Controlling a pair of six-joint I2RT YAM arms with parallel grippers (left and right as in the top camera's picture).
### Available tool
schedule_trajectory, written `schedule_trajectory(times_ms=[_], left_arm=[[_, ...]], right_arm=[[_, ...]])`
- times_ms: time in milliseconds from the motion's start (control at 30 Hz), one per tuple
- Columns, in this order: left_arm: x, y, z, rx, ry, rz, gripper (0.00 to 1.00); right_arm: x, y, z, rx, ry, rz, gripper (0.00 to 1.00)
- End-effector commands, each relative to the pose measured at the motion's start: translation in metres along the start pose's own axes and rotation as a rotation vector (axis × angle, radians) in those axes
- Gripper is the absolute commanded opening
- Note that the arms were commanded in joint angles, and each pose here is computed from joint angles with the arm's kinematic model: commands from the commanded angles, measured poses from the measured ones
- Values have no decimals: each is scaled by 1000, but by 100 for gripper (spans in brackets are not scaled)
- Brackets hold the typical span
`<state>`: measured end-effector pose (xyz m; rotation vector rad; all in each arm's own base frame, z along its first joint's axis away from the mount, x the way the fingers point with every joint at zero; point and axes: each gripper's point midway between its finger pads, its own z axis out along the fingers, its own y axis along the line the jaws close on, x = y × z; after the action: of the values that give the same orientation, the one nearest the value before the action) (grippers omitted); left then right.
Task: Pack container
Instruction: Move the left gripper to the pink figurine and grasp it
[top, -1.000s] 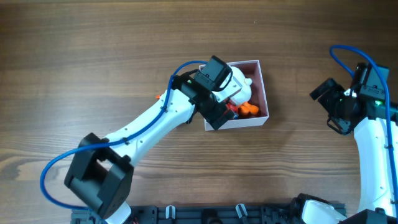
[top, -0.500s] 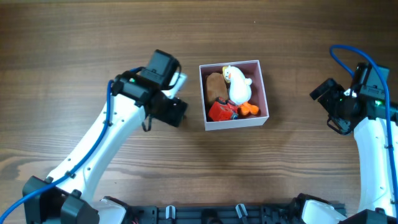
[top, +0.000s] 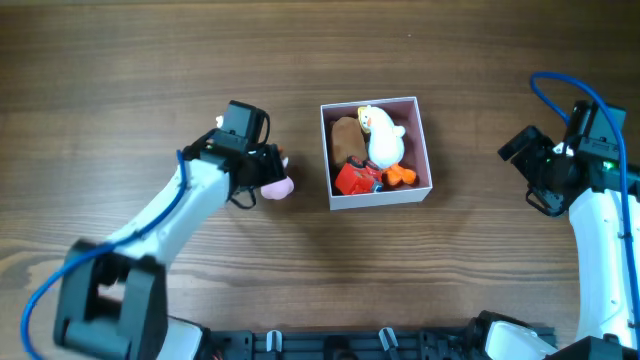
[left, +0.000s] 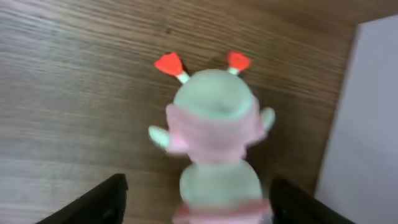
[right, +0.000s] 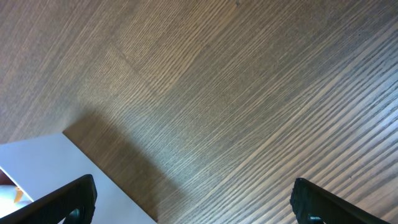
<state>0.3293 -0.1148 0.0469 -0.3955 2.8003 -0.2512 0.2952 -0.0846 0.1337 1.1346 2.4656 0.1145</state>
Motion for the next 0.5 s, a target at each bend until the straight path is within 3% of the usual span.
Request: schedule_trajectory(times_ms=[0,67,133,233,367,467], left_arm=[[3,7,37,-42,29,-41,81],[3,7,41,-40,30,-40,71],[0,4,41,-31,19,-21,52],[-1,-2,37,0,22,119,38],[-16,-26,0,60,-2,224,35],[-27,-84,-57,240,-66,404,22]], right_arm=[[1,0,4,2,12,12,99],[1,0,4,2,12,12,100],[1,0,4,2,12,12,99],[1,0,4,2,12,12,100],[1,0,4,2,12,12,100],[1,0,4,2,12,12,100]])
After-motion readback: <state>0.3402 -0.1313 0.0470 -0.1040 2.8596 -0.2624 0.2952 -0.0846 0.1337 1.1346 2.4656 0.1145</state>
